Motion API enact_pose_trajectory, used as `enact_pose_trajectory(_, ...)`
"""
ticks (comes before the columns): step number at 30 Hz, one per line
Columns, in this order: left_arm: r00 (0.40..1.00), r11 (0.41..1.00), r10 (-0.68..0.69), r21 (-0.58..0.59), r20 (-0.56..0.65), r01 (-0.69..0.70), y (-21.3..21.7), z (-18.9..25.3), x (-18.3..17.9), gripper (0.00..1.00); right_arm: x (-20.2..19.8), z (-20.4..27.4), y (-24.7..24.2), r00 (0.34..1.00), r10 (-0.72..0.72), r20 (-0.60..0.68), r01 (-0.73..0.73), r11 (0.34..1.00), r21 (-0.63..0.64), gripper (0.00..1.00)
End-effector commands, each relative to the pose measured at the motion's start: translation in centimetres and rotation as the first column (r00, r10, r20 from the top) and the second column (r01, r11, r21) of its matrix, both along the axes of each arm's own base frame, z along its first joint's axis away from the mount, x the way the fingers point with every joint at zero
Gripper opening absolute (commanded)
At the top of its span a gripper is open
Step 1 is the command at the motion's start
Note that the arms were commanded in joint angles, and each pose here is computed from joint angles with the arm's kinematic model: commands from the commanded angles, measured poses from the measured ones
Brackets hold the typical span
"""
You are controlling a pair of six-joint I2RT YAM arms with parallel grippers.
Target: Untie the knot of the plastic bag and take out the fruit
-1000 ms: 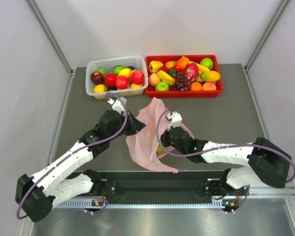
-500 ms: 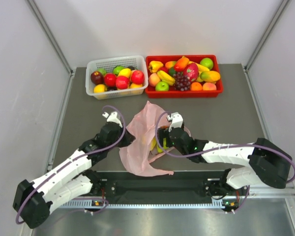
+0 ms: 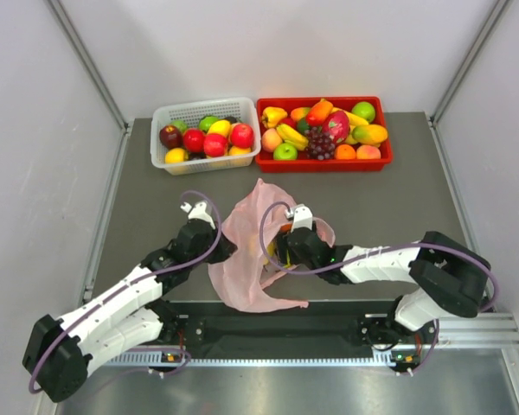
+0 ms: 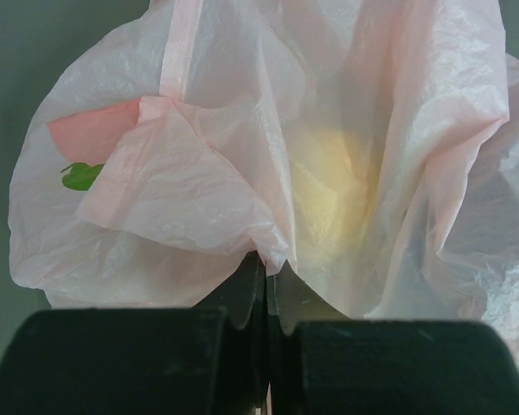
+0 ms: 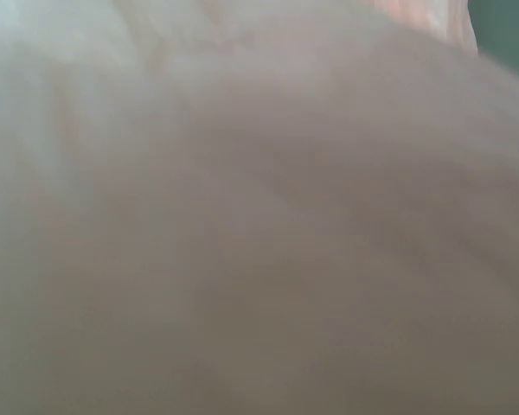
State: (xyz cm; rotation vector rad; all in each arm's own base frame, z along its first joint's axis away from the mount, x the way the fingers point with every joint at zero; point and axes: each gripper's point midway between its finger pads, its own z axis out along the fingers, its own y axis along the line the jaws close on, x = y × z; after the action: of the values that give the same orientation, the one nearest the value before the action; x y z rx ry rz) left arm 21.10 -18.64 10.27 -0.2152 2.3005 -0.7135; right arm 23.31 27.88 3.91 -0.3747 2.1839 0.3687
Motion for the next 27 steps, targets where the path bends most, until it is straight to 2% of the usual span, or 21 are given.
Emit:
enact_pose_trajectory(1,0.999,0.999,0.007,-0.046,0.052,-0.005,-0.4,1.2,0.5,0.0,1.0,1.8,1.8,1.0,-0.002,0.02,0.001,0.997,0.077,0.65)
enact_pose_trajectory(2,0.998,0.999,0.01,-0.047,0.055,-0.007,-0.4,1.2,0.5,0.0,1.0,2.1,1.8,1.0,-0.001,0.024,-0.001,0.996,0.085,0.57)
enact_pose_trajectory(3,0.998,0.999,0.01,-0.049,0.059,-0.007,-0.4,1.3,0.5,0.0,0.9,2.2,1.6,1.0,0.0,0.028,-0.002,0.996,0.089,0.33)
enact_pose_trajectory(5,0.998,0.999,0.011,-0.049,0.059,-0.008,-0.4,1.4,0.5,0.0,0.8,3.7,1.3,0.999,-0.003,0.048,-0.002,0.994,0.11,0.06)
enact_pose_trajectory(6,0.998,0.999,0.013,-0.053,0.06,-0.01,-0.4,1.5,0.6,0.0,0.7,4.2,1.1,0.998,0.004,0.057,-0.01,0.994,0.11,0.0)
enact_pose_trajectory(9,0.998,0.998,0.024,-0.055,0.061,-0.021,-0.3,1.5,0.7,0.0,-0.7,6.6,1.5,0.992,0.114,0.056,-0.121,0.984,0.134,0.0)
enact_pose_trajectory(10,0.997,0.998,0.028,-0.055,0.065,-0.024,-0.3,1.6,0.8,0.0,-2.7,7.8,2.7,0.969,0.245,0.028,-0.246,0.951,0.187,0.0)
enact_pose_trajectory(11,0.997,0.998,0.03,-0.055,0.065,-0.027,-0.3,1.6,0.9,0.0,-3.6,7.6,2.3,0.953,0.304,-0.015,-0.296,0.937,0.184,0.0)
enact_pose_trajectory(12,0.997,0.998,0.032,-0.058,0.065,-0.028,-0.3,1.6,0.9,0.0,-4.7,8.3,2.5,0.925,0.379,-0.024,-0.367,0.909,0.196,0.0)
enact_pose_trajectory(13,0.997,0.998,0.036,-0.061,0.073,-0.031,-0.3,1.9,0.9,0.0,-7.3,9.7,3.0,0.857,0.513,-0.045,-0.487,0.835,0.254,0.0)
enact_pose_trajectory(14,0.996,0.998,0.037,-0.062,0.075,-0.033,-0.3,1.9,1.0,0.0,-8.8,9.2,1.8,0.814,0.572,-0.096,-0.544,0.81,0.22,0.0)
enact_pose_trajectory(16,0.996,0.997,0.045,-0.072,0.082,-0.039,-0.3,2.2,1.1,0.0,-10.7,12.6,1.7,0.749,0.661,-0.037,-0.633,0.732,0.251,0.0)
enact_pose_trajectory(17,0.995,0.996,0.051,-0.079,0.089,-0.044,-0.3,2.3,1.3,0.0,-12.5,13.8,1.5,0.68,0.732,-0.027,-0.698,0.659,0.279,0.0)
enact_pose_trajectory(18,0.994,0.995,0.058,-0.083,0.094,-0.051,-0.3,2.5,1.4,0.0,-13.1,15.4,1.2,0.639,0.769,0.011,-0.745,0.616,0.256,0.0)
enact_pose_trajectory(20,0.993,0.995,0.064,-0.088,0.1,-0.056,-0.4,2.7,1.6,0.0,-13.8,19.1,0.7,0.6,0.788,0.137,-0.793,0.562,0.237,0.0)
enact_pose_trajectory(21,0.993,0.994,0.067,-0.09,0.099,-0.058,-0.3,2.7,1.7,0.0,-13.2,21.8,0.7,0.592,0.774,0.224,-0.805,0.557,0.203,0.05)
enact_pose_trajectory(24,0.993,0.995,0.066,-0.082,0.095,-0.059,-0.4,2.5,1.8,0.0,-10.3,27.6,0.1,0.624,0.685,0.375,-0.77,0.621,0.147,0.0)
enact_pose_trajectory(25,0.993,0.995,0.067,-0.083,0.096,-0.059,-0.4,2.6,1.8,0.0,-8.4,28.0,0.5,0.663,0.648,0.375,-0.731,0.669,0.135,0.0)
enact_pose_trajectory(26,0.993,0.995,0.069,-0.082,0.097,-0.061,-0.3,2.7,1.8,0.0,-4.9,28.5,-0.4,0.748,0.543,0.382,-0.62,0.777,0.108,0.0)
enact_pose_trajectory(27,0.993,0.995,0.069,-0.082,0.095,-0.062,-0.3,2.6,1.8,0.0,-3.0,30.7,-0.6,0.771,0.484,0.415,-0.568,0.816,0.103,0.0)
